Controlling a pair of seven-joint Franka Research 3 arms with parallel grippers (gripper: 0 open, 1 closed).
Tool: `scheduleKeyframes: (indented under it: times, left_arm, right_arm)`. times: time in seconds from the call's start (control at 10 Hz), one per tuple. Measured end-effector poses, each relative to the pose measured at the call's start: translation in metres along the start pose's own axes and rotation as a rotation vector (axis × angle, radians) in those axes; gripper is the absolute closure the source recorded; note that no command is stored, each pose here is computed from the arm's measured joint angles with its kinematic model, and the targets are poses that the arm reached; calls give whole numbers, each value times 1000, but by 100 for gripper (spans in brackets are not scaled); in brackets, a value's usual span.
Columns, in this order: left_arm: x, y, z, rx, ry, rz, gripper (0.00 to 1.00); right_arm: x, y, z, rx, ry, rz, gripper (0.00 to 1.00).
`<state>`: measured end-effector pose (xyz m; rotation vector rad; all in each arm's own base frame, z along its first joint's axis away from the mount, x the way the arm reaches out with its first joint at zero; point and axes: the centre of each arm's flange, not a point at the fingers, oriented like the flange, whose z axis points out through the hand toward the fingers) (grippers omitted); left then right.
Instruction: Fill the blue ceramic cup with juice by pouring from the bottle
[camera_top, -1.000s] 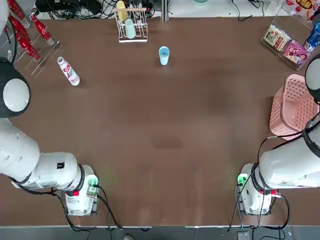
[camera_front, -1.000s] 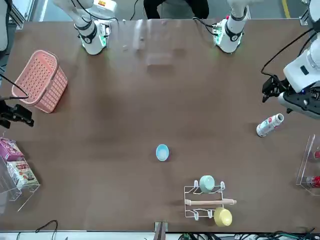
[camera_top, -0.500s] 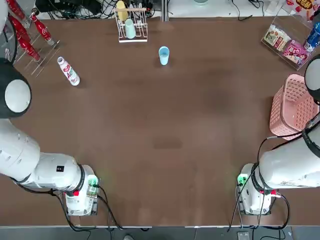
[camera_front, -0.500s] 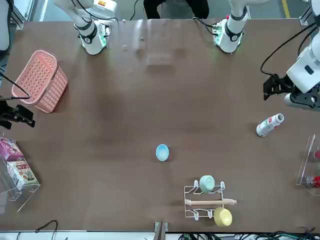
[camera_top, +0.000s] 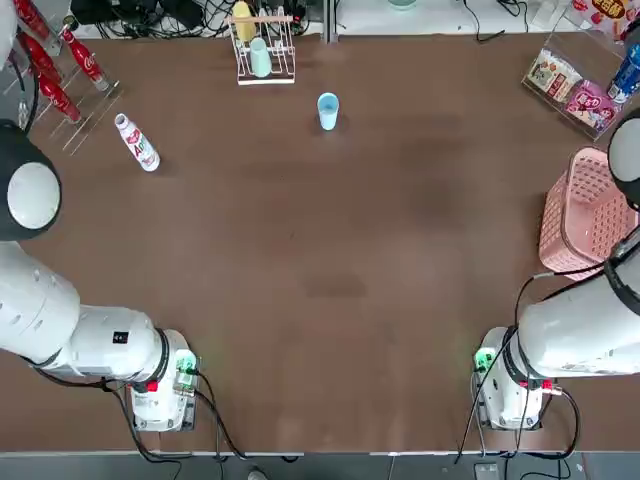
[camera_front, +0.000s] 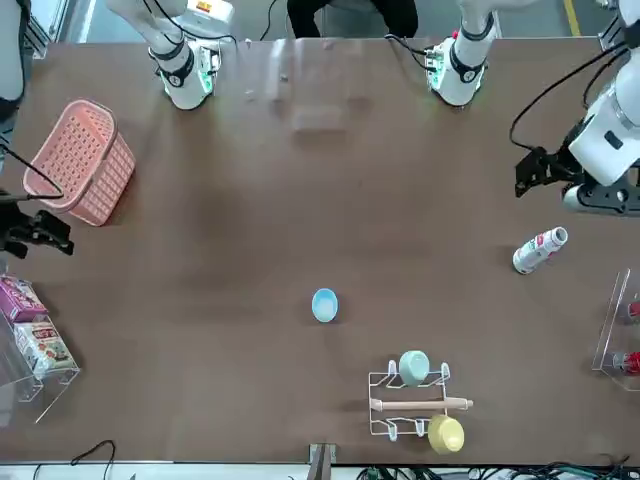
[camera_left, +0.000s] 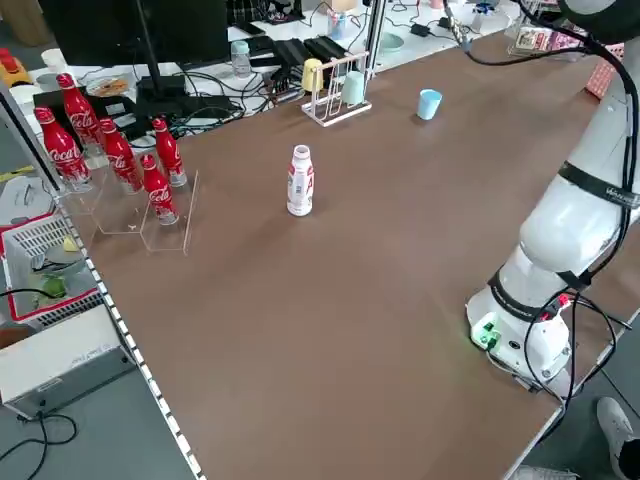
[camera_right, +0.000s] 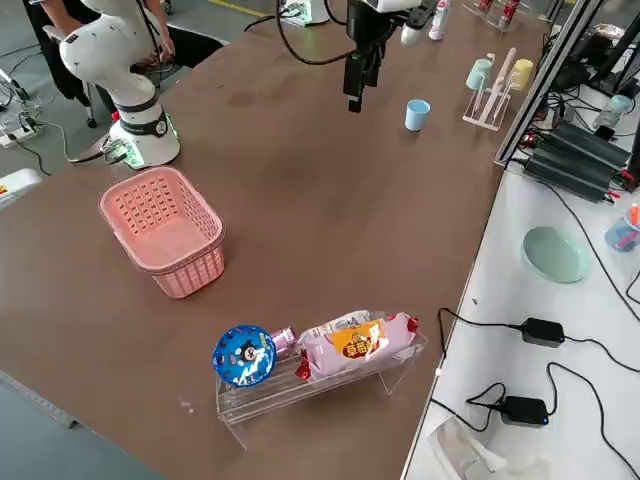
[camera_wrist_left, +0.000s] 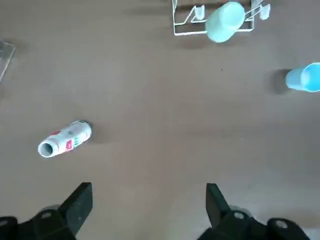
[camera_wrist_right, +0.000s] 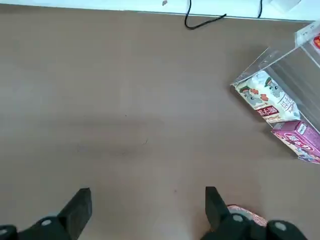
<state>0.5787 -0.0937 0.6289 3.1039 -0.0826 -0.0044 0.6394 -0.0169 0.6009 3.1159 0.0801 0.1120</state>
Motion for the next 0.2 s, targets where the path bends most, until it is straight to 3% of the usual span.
scheduleKeyframes:
  times: [0.2]
  left_arm:
    - [-1,1,-1,-8,0,-14,0]
  right_arm:
    - [1,-5,0,0,4,-4,0]
